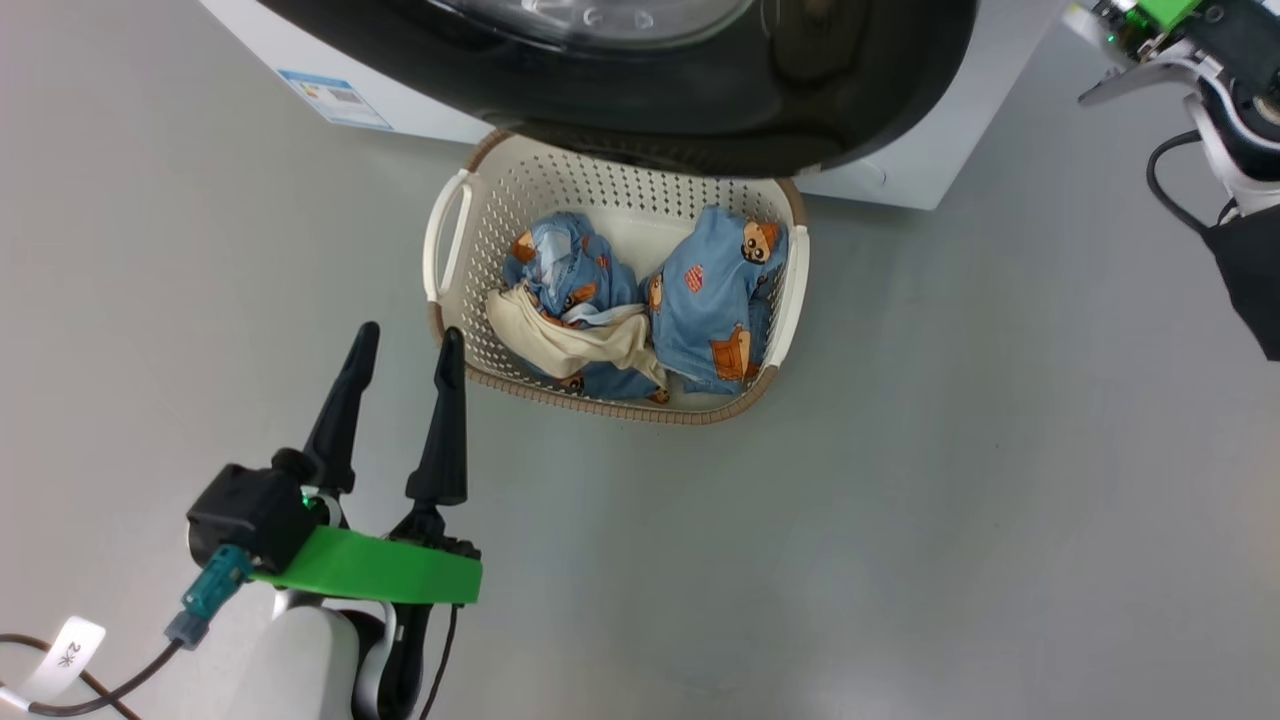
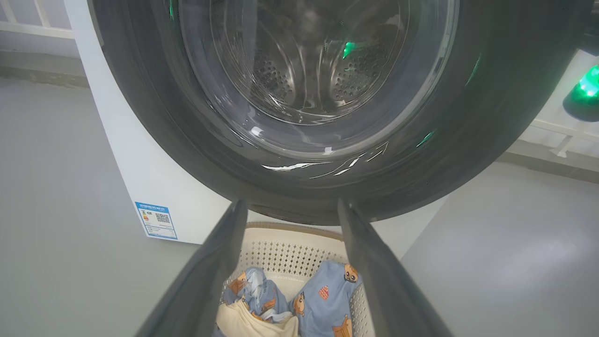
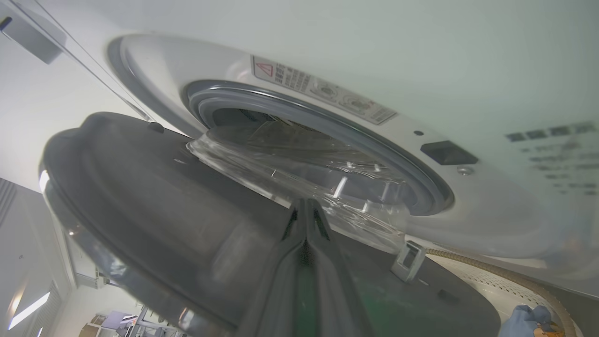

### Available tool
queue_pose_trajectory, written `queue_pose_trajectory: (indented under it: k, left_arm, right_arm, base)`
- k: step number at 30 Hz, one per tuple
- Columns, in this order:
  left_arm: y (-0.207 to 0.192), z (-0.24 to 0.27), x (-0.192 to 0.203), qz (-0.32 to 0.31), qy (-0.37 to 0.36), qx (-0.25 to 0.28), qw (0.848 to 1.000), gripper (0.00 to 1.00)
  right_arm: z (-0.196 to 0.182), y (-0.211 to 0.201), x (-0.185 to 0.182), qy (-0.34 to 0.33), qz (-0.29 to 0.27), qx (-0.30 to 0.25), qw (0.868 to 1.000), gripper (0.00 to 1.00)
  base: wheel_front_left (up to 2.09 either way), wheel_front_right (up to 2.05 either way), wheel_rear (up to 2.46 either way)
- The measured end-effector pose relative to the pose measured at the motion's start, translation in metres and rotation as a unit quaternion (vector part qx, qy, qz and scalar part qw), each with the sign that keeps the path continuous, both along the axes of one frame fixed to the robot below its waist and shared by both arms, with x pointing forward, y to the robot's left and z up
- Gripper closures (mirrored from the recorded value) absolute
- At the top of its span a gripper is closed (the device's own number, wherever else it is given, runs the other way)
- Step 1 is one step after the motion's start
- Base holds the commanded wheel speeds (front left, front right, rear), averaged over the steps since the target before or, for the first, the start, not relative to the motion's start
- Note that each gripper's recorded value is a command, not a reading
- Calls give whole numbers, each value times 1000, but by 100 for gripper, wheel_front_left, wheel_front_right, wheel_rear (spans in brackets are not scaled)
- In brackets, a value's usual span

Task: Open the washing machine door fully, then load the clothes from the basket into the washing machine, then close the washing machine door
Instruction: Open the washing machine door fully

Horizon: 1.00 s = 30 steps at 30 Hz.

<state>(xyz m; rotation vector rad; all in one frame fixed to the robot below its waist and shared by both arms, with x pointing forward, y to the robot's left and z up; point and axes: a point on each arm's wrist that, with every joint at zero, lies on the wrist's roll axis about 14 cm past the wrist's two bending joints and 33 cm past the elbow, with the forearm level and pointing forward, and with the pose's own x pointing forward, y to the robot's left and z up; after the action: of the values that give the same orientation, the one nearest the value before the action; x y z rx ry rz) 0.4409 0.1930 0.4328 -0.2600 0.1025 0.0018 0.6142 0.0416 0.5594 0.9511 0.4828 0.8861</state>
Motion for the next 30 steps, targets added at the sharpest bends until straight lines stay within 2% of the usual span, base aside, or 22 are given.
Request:
queue_pose_trajectory:
  k: [14, 30]
  left_arm:
    - [2, 15, -21, 9, -12, -4, 1000, 0]
    - [9, 32, -58, 25, -26, -1, 999, 0]
  right_arm:
    - [-2, 13, -42, 13, 39, -22, 999, 100]
    - [3, 37, -114, 27, 107, -35, 993, 100]
  base:
    - [0, 0, 0]
    - [0, 0, 0]
